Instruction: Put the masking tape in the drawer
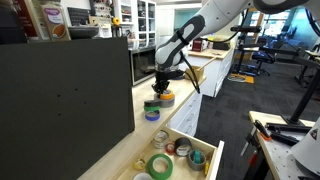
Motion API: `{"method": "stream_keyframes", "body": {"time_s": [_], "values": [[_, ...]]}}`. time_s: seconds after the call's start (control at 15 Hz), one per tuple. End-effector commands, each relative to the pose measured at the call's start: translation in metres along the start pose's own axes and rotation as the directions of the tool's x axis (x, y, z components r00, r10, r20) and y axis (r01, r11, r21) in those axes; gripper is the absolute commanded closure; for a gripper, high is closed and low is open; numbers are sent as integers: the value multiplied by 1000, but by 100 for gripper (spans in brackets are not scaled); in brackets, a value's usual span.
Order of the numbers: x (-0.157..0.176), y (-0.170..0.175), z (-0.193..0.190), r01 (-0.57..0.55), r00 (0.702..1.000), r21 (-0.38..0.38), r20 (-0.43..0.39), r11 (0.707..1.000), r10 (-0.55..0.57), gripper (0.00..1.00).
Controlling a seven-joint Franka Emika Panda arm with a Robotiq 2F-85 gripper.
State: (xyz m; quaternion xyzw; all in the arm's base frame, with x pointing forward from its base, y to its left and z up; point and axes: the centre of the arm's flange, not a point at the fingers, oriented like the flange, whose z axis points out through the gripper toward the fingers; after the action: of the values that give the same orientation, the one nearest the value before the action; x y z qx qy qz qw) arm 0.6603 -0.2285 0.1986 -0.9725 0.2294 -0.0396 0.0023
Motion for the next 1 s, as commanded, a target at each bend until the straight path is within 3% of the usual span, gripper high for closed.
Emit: {"method": "stream_keyframes", "body": {"time_s": [0.0, 0.6, 0.93], "values": [[-19, 2, -29, 40, 999, -15, 22, 999, -40, 95], [-58, -10, -101, 91, 996, -66, -11, 994, -92, 95], [-108, -14, -132, 120, 993, -48, 8, 992, -120, 95]]}}
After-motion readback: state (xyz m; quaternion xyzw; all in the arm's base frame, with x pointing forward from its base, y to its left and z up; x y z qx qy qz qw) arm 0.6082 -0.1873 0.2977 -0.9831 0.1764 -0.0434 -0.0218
